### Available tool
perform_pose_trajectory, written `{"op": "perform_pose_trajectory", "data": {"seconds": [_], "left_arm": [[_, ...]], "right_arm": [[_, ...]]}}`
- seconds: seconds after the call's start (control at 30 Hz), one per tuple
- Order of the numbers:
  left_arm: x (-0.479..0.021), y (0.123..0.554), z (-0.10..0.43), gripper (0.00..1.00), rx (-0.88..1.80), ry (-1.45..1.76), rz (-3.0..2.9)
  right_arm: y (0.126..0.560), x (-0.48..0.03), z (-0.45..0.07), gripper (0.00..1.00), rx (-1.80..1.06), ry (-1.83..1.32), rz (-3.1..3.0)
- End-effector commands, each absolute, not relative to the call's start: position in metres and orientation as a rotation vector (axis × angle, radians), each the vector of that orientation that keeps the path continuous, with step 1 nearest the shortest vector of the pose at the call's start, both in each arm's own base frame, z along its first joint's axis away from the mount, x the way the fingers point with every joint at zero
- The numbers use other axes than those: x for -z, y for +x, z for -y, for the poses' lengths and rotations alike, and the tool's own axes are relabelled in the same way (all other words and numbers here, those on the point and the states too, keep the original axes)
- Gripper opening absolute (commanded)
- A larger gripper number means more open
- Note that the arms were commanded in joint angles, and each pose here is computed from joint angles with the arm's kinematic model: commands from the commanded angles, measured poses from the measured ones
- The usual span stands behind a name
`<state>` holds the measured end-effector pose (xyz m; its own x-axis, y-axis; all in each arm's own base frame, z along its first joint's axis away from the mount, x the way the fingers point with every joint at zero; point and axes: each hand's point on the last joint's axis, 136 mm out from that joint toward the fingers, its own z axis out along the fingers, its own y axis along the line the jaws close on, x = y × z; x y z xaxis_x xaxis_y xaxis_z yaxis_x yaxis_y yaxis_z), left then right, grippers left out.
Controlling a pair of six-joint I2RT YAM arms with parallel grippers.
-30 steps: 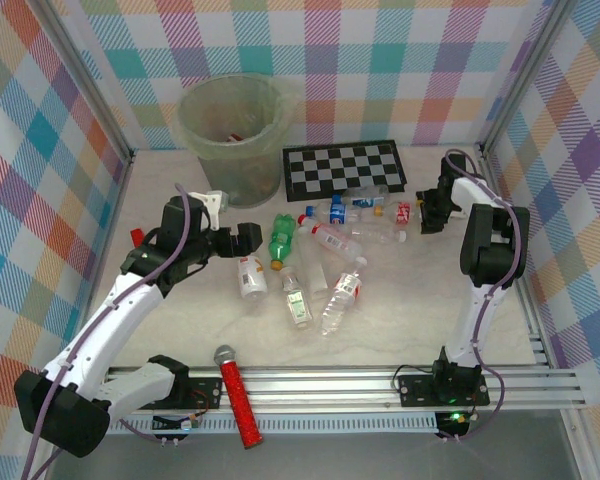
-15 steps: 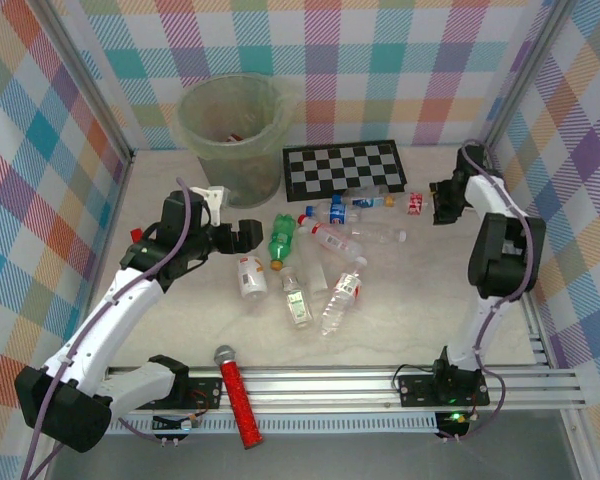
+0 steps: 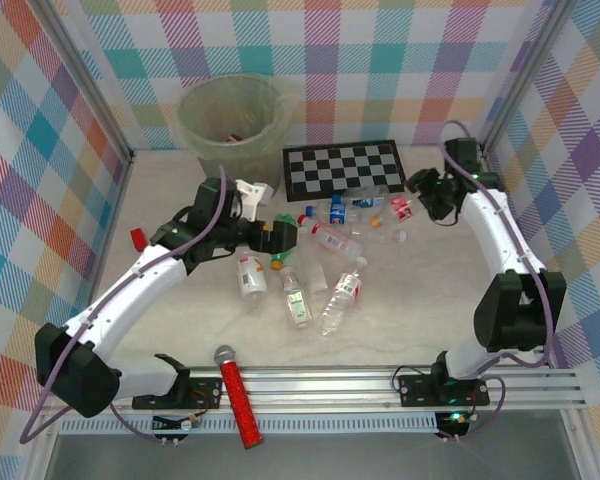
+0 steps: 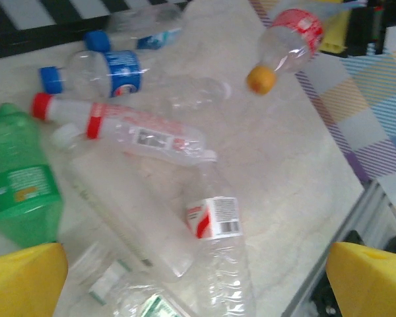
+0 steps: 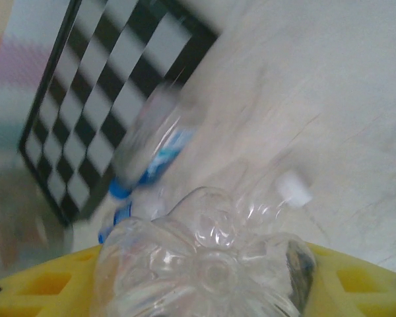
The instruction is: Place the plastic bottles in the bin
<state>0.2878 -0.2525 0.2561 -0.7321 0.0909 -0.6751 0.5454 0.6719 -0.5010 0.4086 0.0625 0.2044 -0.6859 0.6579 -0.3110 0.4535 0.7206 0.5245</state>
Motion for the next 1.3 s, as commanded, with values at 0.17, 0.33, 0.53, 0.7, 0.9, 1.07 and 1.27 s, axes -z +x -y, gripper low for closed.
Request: {"op": "perform_pose_trajectory", "data": {"seconds": [0.17, 0.33, 0.53, 0.7, 0.9, 1.07, 1.27], "left_arm": [[-0.269, 0.274, 0.31, 1.0, 1.12, 0.643, -2.168], [-0.256, 0.272, 0.333, 1.0, 1.151, 0.657, -2.166], [-0.239, 0.277, 0.344, 1.0, 1.201, 0.579, -2.174], [-0.23, 0.282, 0.348, 0.98, 1.19, 0.573, -2.199], [-0.224, 0.287, 0.349, 0.85, 1.17, 0.556, -2.206], [-0.22, 0.291, 0.349, 0.66, 1.153, 0.537, -2.213], [-0.219, 0.294, 0.347, 0.58, 1.13, 0.531, -2.219]], "right_arm": [[0.36, -0.229, -0.177, 0.51, -0.67, 0.169, -2.576], [0.347, -0.233, -0.22, 0.51, -0.781, 0.078, -2.586], [0.343, -0.237, -0.245, 0.52, -0.926, 0.07, -2.57], [0.34, -0.239, -0.256, 0.52, -0.977, 0.055, -2.566], [0.339, -0.238, -0.258, 0.52, -0.979, 0.054, -2.568], [0.338, -0.237, -0.261, 0.53, -1.014, 0.065, -2.572], [0.338, -0.235, -0.257, 0.71, -0.988, 0.1, -2.584]]}}
